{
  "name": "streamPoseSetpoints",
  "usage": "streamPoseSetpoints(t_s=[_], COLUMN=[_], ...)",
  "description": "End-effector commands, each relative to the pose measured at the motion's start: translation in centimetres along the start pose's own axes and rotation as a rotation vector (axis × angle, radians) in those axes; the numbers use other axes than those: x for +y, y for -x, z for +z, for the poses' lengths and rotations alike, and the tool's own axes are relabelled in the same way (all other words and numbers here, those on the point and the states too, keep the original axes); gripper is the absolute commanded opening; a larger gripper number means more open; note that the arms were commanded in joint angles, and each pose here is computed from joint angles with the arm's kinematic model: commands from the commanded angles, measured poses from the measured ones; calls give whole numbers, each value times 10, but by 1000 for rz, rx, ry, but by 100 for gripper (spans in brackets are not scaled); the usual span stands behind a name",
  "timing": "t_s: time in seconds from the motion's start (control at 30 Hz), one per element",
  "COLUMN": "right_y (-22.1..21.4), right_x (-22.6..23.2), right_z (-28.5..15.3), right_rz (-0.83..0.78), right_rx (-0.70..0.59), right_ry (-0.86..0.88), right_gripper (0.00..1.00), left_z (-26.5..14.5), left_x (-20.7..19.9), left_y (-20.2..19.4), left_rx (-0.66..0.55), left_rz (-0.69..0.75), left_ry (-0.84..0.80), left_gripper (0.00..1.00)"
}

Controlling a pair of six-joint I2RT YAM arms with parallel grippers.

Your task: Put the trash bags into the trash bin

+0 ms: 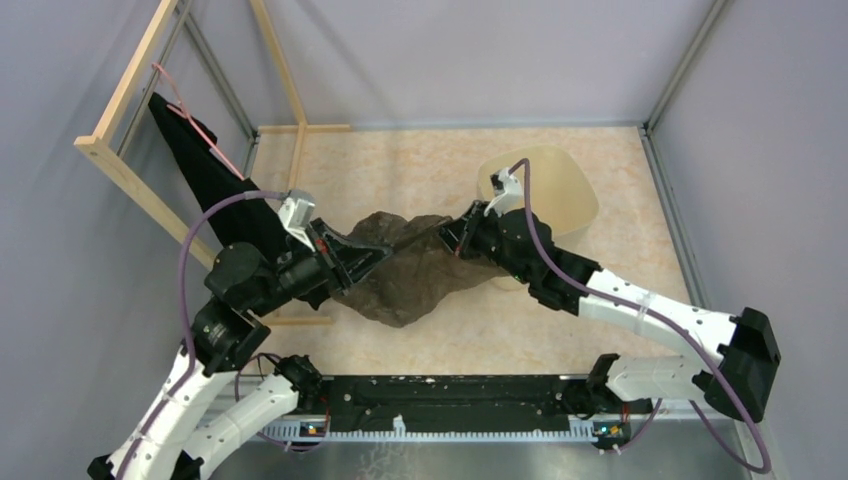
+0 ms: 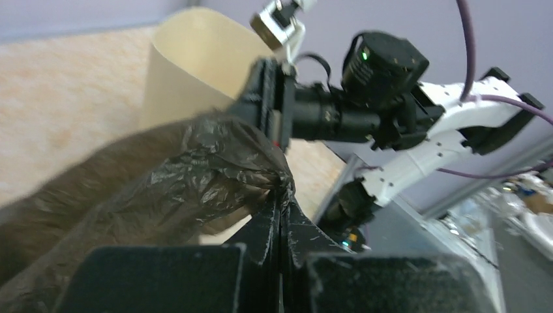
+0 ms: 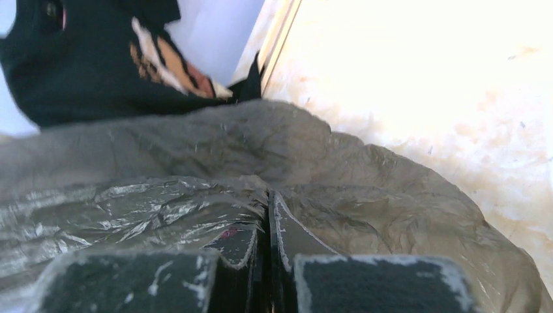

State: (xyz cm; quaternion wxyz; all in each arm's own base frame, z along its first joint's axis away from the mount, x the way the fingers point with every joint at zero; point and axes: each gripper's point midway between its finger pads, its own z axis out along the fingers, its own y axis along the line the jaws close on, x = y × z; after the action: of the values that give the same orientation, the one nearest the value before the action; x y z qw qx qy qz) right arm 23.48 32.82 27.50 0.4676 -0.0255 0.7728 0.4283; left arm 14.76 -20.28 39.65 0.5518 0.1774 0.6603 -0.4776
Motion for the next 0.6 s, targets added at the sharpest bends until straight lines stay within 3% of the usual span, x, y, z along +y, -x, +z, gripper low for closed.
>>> streamPoseSetpoints(t_s=[0.0,0.33,0.57], right_y=[62,103,111], right_x=[18,61,84], right_z=[13,32,37], right_rz=[128,215,298], right_rx=[-240,-364,-383], right_ry=[-32,102,212], right_gripper=[0,0,0], left_z=[-1,6,18], left_x=[-27,2,18], left_y=[-25,-91,-114], left_rx=[53,128,138], left_rz=[-206,-403,-451], left_ry=[-177,-140,-125], left_gripper=[0,0,3])
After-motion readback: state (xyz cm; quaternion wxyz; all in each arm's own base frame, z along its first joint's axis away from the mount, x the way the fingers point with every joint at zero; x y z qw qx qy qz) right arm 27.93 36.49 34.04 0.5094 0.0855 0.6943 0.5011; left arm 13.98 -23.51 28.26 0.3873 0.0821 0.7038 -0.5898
